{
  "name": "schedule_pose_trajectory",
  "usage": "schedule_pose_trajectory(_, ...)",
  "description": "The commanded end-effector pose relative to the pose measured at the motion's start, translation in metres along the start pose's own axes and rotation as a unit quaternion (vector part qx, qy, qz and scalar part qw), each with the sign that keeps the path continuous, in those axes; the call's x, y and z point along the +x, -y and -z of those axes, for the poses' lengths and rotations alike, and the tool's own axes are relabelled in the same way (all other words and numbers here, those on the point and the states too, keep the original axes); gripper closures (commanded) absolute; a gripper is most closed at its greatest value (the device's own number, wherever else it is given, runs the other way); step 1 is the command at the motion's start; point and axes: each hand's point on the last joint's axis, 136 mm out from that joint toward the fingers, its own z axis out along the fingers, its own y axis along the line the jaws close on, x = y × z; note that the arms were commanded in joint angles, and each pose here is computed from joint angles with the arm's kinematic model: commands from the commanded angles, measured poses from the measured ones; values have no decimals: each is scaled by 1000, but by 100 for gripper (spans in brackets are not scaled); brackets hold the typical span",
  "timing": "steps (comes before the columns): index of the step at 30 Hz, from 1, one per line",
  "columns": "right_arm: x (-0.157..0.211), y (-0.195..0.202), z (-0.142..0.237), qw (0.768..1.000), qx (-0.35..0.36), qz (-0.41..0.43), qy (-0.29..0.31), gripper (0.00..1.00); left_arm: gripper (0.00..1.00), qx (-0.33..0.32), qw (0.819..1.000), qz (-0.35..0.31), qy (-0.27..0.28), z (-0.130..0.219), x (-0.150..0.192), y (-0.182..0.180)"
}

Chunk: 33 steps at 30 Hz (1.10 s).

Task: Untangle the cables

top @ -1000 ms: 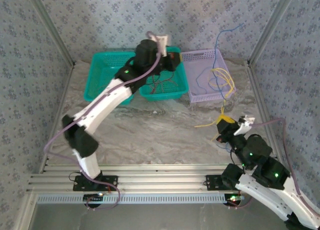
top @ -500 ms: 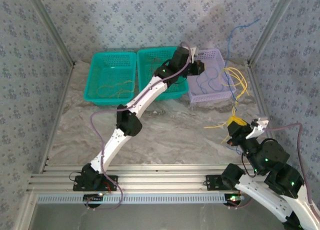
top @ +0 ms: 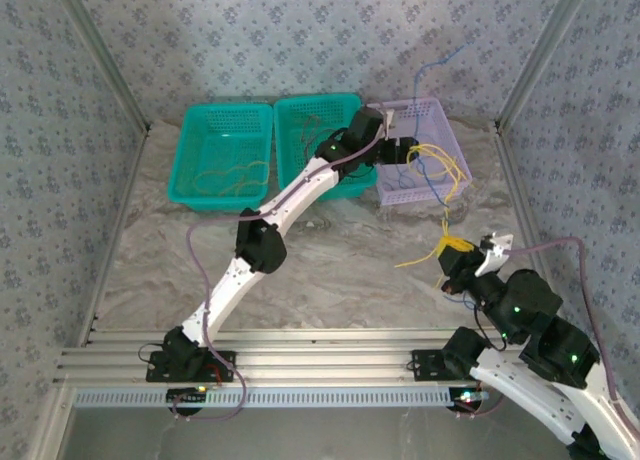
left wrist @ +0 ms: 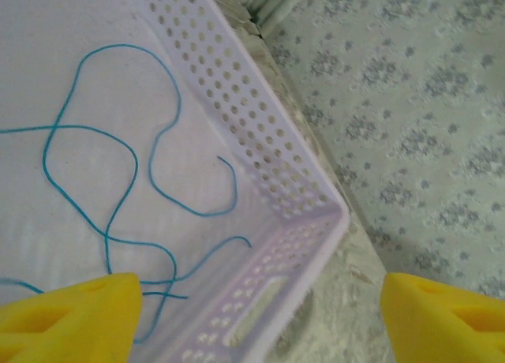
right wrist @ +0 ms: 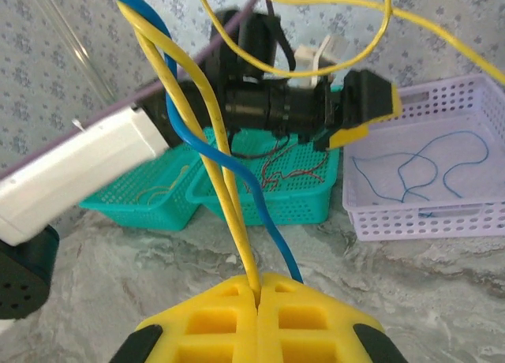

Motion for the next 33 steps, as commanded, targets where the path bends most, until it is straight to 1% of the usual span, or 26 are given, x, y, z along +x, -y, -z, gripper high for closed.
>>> schedule_pose_trajectory(1, 0, -7, -2, 1000, -18, -7, -1, 100, 18, 54, 992, -86, 80, 107, -65, 112)
schedule_pose_trajectory(2, 1, -8, -3, 1000, -20, -7, -4, 100, 12, 56, 990, -94, 86, 123, -70, 123)
schedule_pose_trajectory(4, 2, -10, -4, 1000, -24, -11, -7, 100, 10, 54, 989, -98, 92, 149, -76, 136)
schedule_pose_trajectory(5, -3, -13, -4, 999, -32, -17, 3, 100, 9, 48, 990, -98, 91, 159, -77, 137)
schedule_pose_trajectory(6, -3, -15, -4, 999, -36, -19, 3, 100, 3, 44, 990, -97, 88, 169, -76, 140)
schedule_pose_trajectory(7, -3, -17, -5, 999, -41, -21, 3, 100, 0, 41, 991, -98, 85, 178, -75, 143)
schedule_pose_trajectory(11, -3, -21, -6, 998, -51, -27, 3, 100, 0, -7, 992, -97, 77, 207, -68, 140)
schedule_pose_trajectory(13, -2, -25, -8, 998, -60, -26, -2, 100, 0, -38, 992, -90, 75, 222, -65, 131)
schedule_pose_trajectory(16, 4, -35, -15, 996, -78, -26, -22, 100, 0, -68, 990, -80, 91, 255, -64, 125)
schedule_pose_trajectory(19, 9, -43, -20, 994, -95, -30, -34, 100, 0, -103, 987, -60, 111, 286, -54, 107)
schedule_pose_trajectory(22, 13, -48, -25, 993, -108, -35, -37, 100, 0, -124, 984, -49, 115, 313, -37, 92)
schedule_pose_trajectory(26, 18, -63, -33, 988, -139, -39, -52, 100, 0, -168, 981, -20, 93, 337, -5, 63)
schedule_pose_trajectory(28, 16, -68, -35, 986, -152, -48, -46, 100, 0, -188, 978, -8, 88, 350, 10, 47)
schedule_pose_trajectory(30, 15, -71, -38, 985, -156, -54, -43, 100, 0, -208, 975, 5, 83, 363, 25, 31)
schedule_pose_trajectory(33, 18, -73, -46, 985, -152, -60, -53, 100, 0, -246, 966, 39, 66, 383, 51, 3)
